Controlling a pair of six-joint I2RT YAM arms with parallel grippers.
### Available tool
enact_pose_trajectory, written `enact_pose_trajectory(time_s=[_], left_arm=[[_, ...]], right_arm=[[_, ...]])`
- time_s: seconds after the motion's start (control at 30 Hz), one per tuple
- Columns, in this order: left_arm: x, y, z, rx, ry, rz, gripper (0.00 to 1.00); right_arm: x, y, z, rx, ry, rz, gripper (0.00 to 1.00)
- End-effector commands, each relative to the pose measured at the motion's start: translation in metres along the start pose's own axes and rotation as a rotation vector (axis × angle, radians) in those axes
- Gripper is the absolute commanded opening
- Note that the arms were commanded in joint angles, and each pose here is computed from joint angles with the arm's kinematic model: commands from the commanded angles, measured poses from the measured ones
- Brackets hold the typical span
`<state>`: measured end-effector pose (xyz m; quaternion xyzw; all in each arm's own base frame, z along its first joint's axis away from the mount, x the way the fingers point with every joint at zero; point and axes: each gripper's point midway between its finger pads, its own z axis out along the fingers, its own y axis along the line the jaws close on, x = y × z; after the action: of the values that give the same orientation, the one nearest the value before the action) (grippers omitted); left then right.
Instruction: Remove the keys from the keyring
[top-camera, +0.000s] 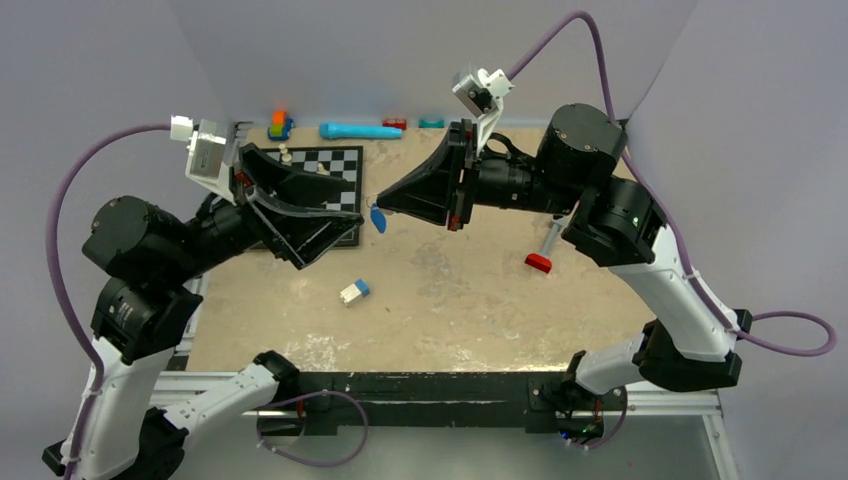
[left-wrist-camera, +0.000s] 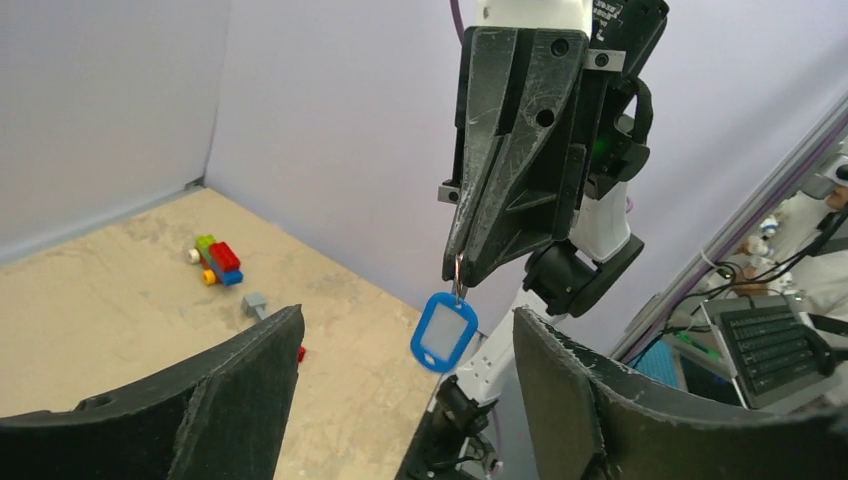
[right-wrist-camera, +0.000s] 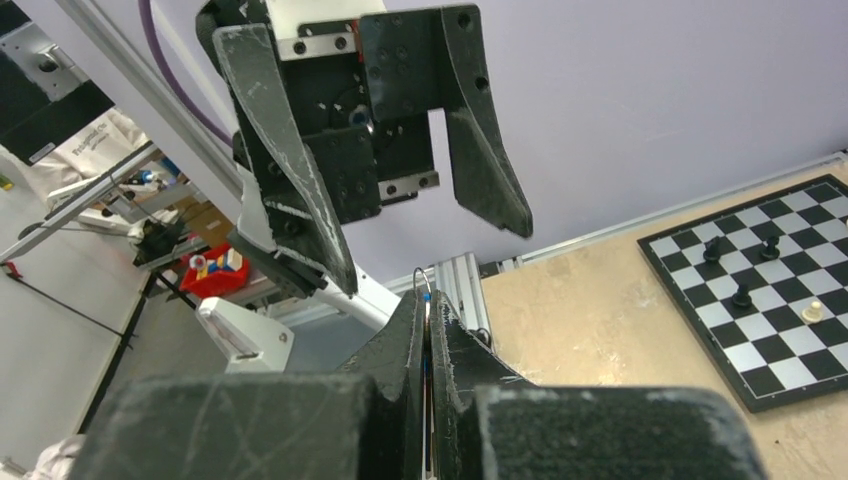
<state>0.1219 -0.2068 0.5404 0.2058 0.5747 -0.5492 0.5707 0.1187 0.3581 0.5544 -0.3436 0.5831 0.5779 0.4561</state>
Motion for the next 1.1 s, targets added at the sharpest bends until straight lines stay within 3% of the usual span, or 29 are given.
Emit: enact_pose_trajectory(time_s=[0.0,0.13,0.37,0.6,0.83,1.07], left_arm=[[-0.009,0.001,-0.012,-0.071,0.046,0.099,0.81],[-0.015,-0.007,-0.014,-0.061,0.083,0.15,0.63],[0.003,-0.025,-0.003,0.092,0.282,0.134,0.51],[0.023,-0.012,0.004,0.097,0.33,0.084,0.48],[0.022,-0.011,0.012,0.11,0.327,0.07,0.4],[0.023,-0.013,0.01,0.117,0.33,0.078,0.39]], right_arm=[[-0.01,0.012,-0.015,-0.01,-0.026,-0.023,0.0],[-0.006,0.013,-0.021,-0.005,0.002,-0.034,0.0],[0.006,0.013,-0.025,-0.01,0.082,-0.058,0.0],[0.02,0.005,-0.021,0.006,0.13,-0.055,0.0],[0.027,0.0,-0.016,0.01,0.152,-0.05,0.0],[0.031,-0.004,-0.013,0.018,0.166,-0.046,0.0]])
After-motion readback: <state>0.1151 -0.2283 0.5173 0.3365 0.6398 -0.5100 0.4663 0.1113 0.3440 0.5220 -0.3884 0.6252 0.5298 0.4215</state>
